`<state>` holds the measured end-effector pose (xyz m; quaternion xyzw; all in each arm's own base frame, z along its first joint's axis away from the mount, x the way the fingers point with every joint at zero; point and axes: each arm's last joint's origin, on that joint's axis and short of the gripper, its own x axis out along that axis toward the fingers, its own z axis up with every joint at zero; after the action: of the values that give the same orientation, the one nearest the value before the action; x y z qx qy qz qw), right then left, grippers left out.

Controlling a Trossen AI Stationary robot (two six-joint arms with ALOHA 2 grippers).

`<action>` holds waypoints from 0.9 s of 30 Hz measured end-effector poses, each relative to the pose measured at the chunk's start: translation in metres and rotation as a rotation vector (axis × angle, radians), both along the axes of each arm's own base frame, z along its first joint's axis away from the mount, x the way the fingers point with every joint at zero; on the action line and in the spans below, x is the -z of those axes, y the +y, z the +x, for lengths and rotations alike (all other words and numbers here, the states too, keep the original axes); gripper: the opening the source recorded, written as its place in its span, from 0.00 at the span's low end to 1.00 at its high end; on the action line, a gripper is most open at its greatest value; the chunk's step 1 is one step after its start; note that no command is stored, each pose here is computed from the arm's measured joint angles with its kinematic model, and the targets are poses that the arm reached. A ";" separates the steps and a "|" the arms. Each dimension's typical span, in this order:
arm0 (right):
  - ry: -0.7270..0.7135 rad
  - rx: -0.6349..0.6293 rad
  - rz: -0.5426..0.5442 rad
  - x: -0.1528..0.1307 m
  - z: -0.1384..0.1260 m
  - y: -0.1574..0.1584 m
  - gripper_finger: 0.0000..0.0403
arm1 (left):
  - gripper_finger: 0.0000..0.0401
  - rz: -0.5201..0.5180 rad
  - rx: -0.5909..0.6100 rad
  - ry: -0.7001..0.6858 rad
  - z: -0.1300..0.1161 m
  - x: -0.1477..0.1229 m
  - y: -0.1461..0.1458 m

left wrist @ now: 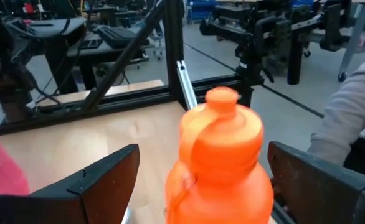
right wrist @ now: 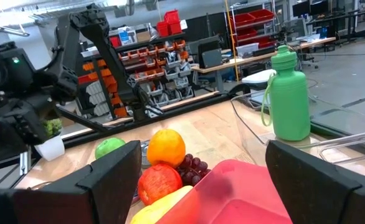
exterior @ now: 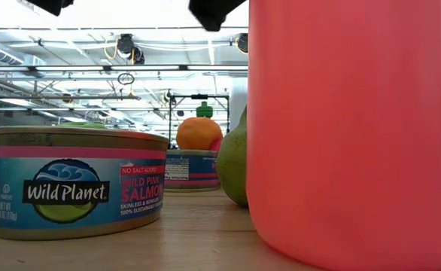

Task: Pick & Place Food Item
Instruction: Put the orange water bottle into the left transparent bin

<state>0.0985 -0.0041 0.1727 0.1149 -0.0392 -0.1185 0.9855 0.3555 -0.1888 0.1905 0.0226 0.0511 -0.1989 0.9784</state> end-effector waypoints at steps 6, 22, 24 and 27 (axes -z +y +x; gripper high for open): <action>0.000 0.000 0.000 0.000 0.000 0.000 0.81 | 0.93 0.015 0.023 0.037 0.008 -0.002 -0.002; 0.000 0.000 0.000 0.000 0.000 0.000 0.81 | 0.88 -0.009 0.081 0.044 0.008 -0.002 -0.003; 0.000 0.000 0.000 0.000 0.000 0.000 0.81 | 0.88 0.001 0.081 0.038 0.008 -0.002 -0.003; 0.000 0.000 0.000 0.000 0.000 0.000 0.81 | 0.88 0.041 0.042 0.019 0.009 -0.003 -0.001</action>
<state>0.0985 -0.0041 0.1728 0.1148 -0.0392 -0.1184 0.9855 0.3641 -0.1902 0.1930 0.0419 0.0641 -0.2183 0.9729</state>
